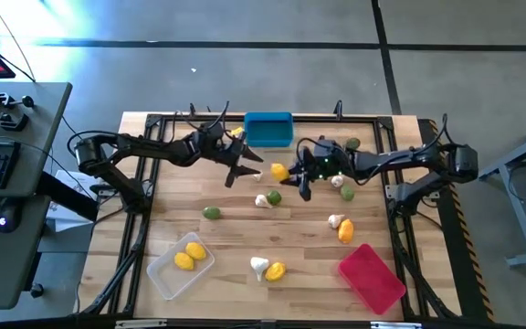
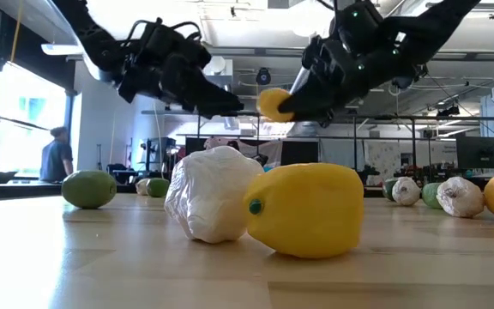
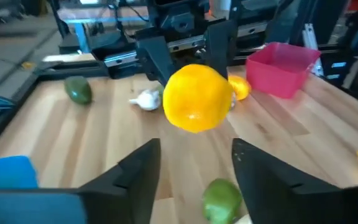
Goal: Sort produce into baskets
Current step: Put the lemon into the transparent bin
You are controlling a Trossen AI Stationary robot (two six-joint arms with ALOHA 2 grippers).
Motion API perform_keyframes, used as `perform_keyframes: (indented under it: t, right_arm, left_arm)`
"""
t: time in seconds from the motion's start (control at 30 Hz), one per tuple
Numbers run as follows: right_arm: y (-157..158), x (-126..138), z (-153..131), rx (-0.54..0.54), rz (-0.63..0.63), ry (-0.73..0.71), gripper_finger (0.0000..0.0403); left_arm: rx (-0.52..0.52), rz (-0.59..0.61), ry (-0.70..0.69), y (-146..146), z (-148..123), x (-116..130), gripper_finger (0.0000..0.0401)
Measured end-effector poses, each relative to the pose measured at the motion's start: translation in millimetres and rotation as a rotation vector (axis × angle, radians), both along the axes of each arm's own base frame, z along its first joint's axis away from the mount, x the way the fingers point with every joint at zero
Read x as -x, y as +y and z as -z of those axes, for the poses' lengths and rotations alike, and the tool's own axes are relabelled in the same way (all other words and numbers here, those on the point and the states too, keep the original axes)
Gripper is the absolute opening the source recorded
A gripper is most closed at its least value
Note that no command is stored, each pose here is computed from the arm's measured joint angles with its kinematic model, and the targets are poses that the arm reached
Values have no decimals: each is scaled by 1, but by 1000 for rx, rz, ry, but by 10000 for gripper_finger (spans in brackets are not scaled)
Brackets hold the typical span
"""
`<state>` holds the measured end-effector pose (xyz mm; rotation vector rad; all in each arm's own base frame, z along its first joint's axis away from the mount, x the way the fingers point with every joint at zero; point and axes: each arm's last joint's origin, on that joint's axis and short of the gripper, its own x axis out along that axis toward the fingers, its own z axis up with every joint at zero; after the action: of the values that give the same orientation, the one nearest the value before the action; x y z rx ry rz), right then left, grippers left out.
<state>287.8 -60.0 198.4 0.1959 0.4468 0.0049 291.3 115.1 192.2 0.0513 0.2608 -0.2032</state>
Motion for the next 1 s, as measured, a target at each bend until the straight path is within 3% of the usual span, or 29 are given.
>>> perform_keyframes:
  t: [0.2,0.5,0.67,1.0]
  right_arm:
    - [10,-3,-2,20,-42,-21,117]
    - [18,-4,-2,55,-97,-26,117]
    - [20,-4,-2,60,-113,-28,117]
    - [23,-5,-3,74,-135,-39,117]
  left_arm:
    - [9,66,11,-14,-13,-14,221]
    - [1,120,13,-29,-26,-27,223]
    - [-30,71,63,-34,-29,-32,223]
    - [-28,92,69,-41,-31,-35,223]
